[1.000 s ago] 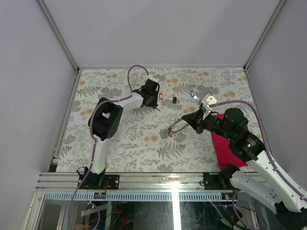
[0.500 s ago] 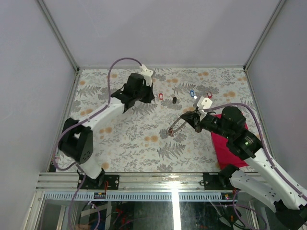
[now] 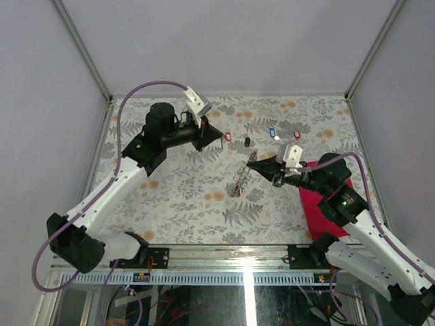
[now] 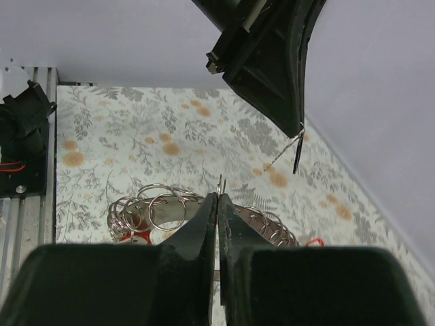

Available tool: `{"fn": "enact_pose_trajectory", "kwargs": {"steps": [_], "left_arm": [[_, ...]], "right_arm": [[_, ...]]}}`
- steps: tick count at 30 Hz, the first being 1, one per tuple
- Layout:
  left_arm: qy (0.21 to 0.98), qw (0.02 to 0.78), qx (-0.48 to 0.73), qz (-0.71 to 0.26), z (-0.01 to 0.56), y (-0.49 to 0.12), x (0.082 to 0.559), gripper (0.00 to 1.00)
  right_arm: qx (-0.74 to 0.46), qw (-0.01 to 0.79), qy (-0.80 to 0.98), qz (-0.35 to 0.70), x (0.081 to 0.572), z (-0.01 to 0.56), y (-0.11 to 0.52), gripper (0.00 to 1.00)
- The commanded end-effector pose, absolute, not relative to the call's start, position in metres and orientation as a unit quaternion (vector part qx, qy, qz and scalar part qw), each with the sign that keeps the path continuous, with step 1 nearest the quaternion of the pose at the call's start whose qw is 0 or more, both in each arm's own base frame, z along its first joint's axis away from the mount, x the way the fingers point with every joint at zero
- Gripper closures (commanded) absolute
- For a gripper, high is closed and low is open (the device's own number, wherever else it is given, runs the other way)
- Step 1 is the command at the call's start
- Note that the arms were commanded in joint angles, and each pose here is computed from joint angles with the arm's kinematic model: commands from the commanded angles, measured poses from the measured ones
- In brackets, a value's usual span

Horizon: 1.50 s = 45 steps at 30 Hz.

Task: Put the keys on the keyring
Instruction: Pick up the key from the center of the board, then insert the key onto the keyring.

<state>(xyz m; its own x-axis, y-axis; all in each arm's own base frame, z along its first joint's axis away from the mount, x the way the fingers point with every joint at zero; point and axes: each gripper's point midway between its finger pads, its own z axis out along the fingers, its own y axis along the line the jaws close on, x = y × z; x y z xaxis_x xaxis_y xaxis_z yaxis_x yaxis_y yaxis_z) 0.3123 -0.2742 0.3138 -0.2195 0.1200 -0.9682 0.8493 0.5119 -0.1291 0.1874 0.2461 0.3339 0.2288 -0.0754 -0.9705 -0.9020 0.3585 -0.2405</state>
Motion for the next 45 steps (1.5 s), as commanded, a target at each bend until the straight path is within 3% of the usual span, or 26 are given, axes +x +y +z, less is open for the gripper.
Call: {"fn": "enact_pose_trajectory", "kwargs": {"steps": [1,8,21,32,45], "left_arm": [[0.62,0.57,0.392,-0.371,0.348,-0.272,0.285,1.0],[0.515,0.646,0.43,-0.365,0.379,-0.259,0.245,1.0],[0.368,0.666,0.509,-0.401,0.413,-0.265,0.191,1.0],[0.324,0.656,0.546,-0.408,0.412,-0.272,0.179,1.0],[0.307,0.66,0.544,-0.418,0.423,-0.29,0.186,1.0]], "right_arm": [[-0.485,0.715,0.377,0.335,0.167,0.387,0.252,0.98],[-0.497,0.73,0.339,0.325,0.167,0.403,0.257,0.99],[-0.494,0.647,0.369,0.447,0.147,0.419,0.28,0.99],[-0.467,0.584,0.422,0.513,0.144,0.436,0.291,1.0],[-0.405,0.572,0.519,0.49,0.163,0.439,0.286,1.0]]}}
